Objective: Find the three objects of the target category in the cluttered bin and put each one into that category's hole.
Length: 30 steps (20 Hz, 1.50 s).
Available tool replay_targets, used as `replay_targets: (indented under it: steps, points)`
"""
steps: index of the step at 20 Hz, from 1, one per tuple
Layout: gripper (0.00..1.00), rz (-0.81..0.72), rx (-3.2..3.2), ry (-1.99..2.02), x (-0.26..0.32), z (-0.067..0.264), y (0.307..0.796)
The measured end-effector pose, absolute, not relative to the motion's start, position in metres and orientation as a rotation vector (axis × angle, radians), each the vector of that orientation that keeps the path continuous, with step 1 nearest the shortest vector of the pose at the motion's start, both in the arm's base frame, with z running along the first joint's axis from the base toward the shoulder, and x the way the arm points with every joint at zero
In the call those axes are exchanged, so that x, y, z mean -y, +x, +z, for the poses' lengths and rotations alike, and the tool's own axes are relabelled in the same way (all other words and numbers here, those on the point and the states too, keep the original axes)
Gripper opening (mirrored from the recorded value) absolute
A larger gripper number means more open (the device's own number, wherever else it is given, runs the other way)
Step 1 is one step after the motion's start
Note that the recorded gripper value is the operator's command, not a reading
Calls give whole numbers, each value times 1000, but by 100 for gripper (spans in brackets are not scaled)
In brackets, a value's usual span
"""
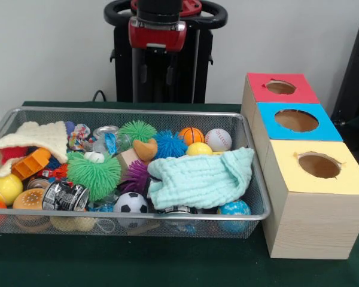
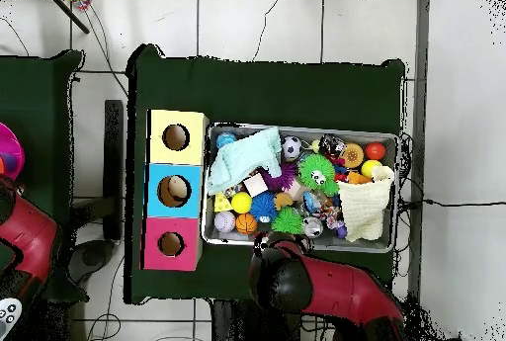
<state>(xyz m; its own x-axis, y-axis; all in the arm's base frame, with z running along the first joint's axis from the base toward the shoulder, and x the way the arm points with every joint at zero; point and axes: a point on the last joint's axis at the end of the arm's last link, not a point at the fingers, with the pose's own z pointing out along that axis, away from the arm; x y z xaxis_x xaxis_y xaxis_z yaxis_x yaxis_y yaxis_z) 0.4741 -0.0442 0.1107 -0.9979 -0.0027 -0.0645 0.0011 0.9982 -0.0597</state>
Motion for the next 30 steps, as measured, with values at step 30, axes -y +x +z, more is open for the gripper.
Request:
replay_targets:
  steps: [30]
  points:
    - [100, -65, -2996, -115, 157, 58, 484]
